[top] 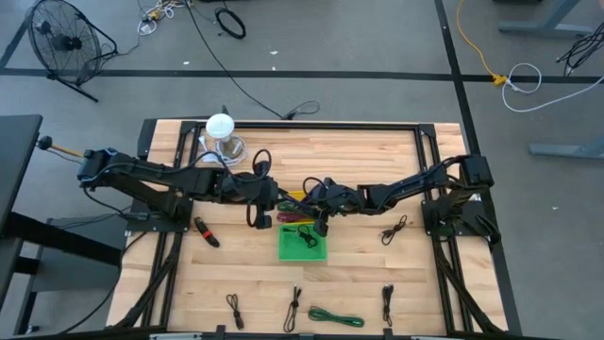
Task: Pick & Place USB Port
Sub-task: Put the black USB cable into the green bin
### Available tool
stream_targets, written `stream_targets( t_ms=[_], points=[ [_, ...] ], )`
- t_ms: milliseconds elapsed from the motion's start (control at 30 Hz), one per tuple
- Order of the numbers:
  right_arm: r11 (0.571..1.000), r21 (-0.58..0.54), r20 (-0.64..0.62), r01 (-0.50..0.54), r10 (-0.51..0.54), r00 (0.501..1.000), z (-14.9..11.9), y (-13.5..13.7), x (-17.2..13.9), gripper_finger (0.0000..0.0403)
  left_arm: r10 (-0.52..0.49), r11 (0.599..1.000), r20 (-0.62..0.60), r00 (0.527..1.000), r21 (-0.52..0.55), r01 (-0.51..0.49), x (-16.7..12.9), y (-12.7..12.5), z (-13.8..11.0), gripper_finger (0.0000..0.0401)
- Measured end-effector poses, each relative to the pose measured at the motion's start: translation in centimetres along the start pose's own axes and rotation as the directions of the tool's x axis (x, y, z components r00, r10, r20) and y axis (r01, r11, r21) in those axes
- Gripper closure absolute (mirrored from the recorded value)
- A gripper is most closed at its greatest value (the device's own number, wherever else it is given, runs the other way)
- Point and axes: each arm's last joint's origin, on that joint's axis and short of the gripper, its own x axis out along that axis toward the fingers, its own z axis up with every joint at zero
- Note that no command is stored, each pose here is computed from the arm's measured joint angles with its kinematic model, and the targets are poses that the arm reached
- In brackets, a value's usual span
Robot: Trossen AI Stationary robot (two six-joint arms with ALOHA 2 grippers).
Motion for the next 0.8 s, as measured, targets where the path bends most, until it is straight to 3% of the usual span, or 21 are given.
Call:
stream_targets(
  t_ms=[233, 400, 467, 600, 800],
  points=[
    [0.998, -0.012, 0.071, -0.055, 0.056, 0.996, 2.0, 0.2, -2.0, 0.0241, -0.018, 1.000, -0.004, 1.000, -0.007, 0.018, 0.0, -0.1, 0.0, 0.0318],
    [0.992, -0.018, 0.028, -0.127, 0.127, 0.991, 2.9, 0.6, -4.6, 0.0246, -0.188, 0.982, -0.048, 0.981, -0.042, 0.186, -0.4, -1.5, -0.5, 0.0318],
    [0.990, -0.007, 0.001, -0.141, 0.141, 0.990, 3.0, 0.8, -5.6, 0.0248, -0.257, 0.966, -0.095, 0.962, -0.050, 0.253, -0.7, -2.5, -1.0, 0.0318],
    [0.984, -0.018, -0.008, -0.178, 0.178, 0.984, 3.3, 1.8, -7.1, 0.0252, -0.301, 0.953, -0.230, 0.925, -0.089, 0.288, -1.7, -4.3, -2.3, 0.0318],
    [0.976, -0.037, -0.005, -0.213, 0.213, 0.977, 3.3, 2.8, -7.8, 0.0252, -0.270, 0.963, -0.406, 0.873, -0.097, 0.253, -3.9, -7.1, -4.4, 0.0318]
  ],
)
